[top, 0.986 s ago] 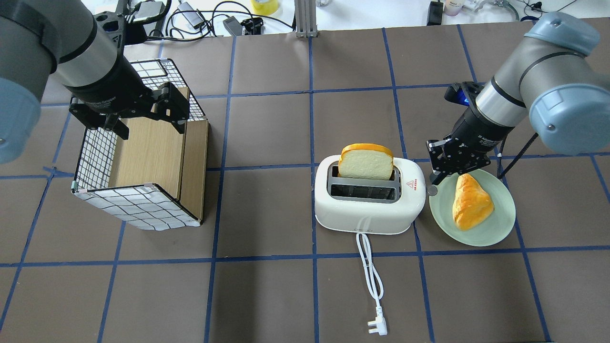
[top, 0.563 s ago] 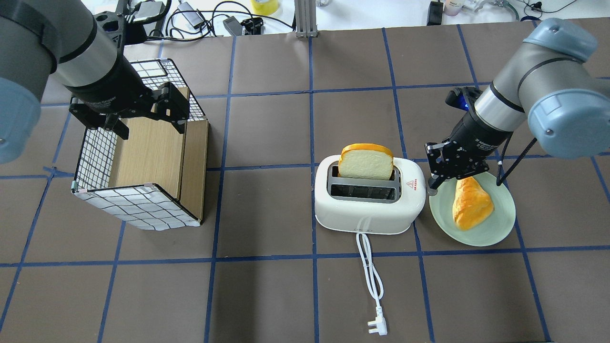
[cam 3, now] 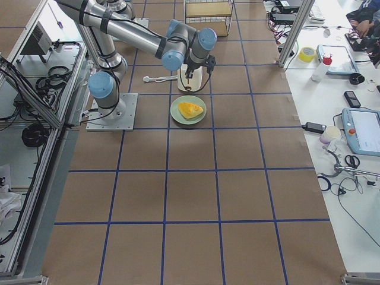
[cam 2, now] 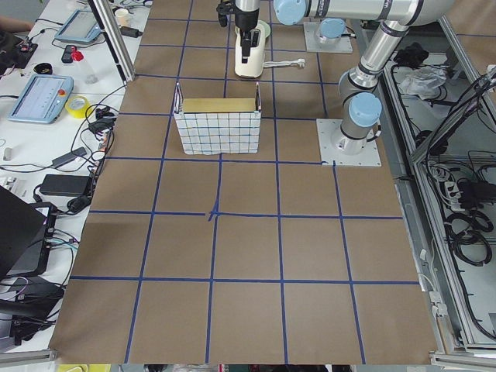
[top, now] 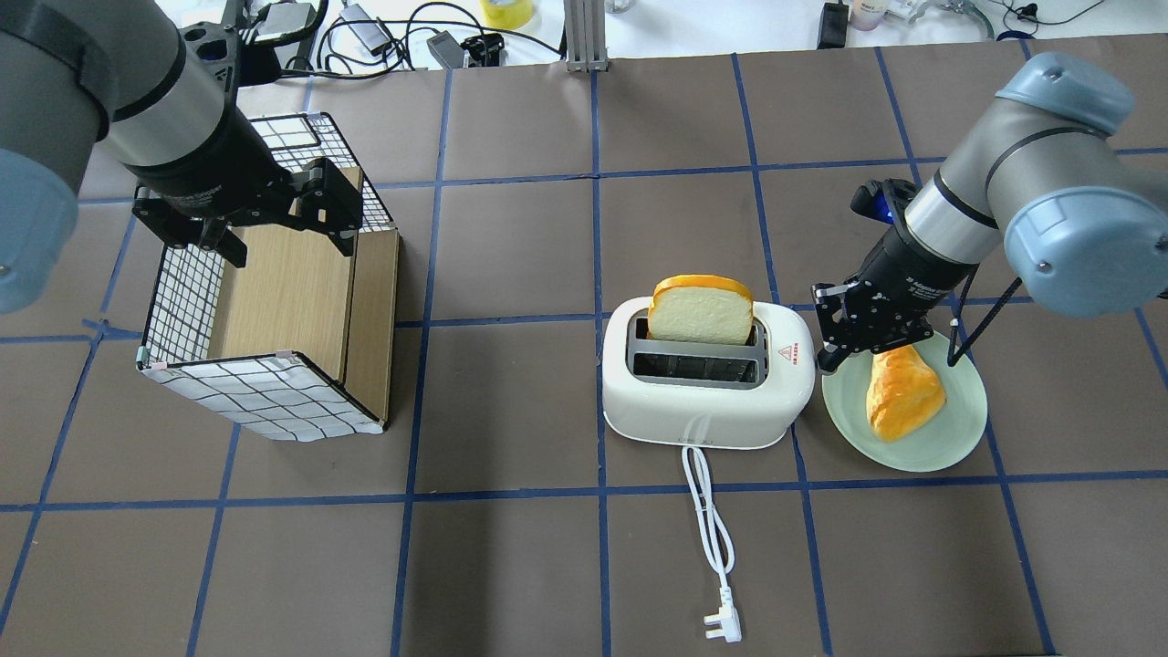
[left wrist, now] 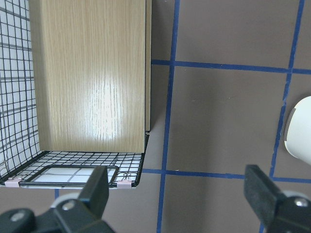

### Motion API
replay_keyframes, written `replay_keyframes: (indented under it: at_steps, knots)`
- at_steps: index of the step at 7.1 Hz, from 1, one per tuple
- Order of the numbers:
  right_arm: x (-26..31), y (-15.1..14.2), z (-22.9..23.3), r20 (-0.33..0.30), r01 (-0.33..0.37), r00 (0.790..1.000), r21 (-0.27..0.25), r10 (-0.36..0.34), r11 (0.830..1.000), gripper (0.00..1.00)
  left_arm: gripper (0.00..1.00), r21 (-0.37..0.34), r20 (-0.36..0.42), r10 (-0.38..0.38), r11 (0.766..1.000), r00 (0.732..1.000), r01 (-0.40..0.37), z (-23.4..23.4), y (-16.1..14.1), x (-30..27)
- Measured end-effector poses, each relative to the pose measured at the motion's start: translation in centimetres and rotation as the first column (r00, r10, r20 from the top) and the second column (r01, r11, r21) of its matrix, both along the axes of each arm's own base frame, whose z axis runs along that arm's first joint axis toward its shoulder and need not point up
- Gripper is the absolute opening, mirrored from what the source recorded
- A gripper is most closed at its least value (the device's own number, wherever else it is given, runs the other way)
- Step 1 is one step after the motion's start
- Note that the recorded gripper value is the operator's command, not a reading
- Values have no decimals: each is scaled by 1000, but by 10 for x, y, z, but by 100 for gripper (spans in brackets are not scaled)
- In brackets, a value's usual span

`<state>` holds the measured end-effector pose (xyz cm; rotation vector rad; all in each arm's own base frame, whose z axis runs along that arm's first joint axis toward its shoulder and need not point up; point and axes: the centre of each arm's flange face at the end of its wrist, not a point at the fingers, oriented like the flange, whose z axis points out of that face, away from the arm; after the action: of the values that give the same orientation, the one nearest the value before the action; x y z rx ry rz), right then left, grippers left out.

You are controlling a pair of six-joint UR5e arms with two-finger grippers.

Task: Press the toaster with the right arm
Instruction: 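Position the right gripper fingers on top of the toaster lever, then press the toaster lever down with the right gripper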

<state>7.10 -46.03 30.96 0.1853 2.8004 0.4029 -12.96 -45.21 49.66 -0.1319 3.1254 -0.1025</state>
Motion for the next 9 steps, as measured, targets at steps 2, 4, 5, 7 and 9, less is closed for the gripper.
replay_keyframes:
  at_steps: [2,4,5,7,9]
  knots:
    - [-5,0,-3,3,9,1000,1,-9,1000,0,100,0,0,0,1000,1000,0,0,0,0]
    - [-17,1,-10,11,32,999,10,-32,999,0,100,0,0,0,1000,1000,0,0,0,0]
    - [-19,2,-11,16,38,999,10,-38,999,0,100,0,0,0,1000,1000,0,0,0,0]
    - [-19,3,-15,31,43,999,9,-43,999,0,100,0,1,0,1000,1000,0,0,0,0]
    - [-18,4,-22,36,41,999,6,-41,999,0,100,0,0,0,1000,1000,0,0,0,0]
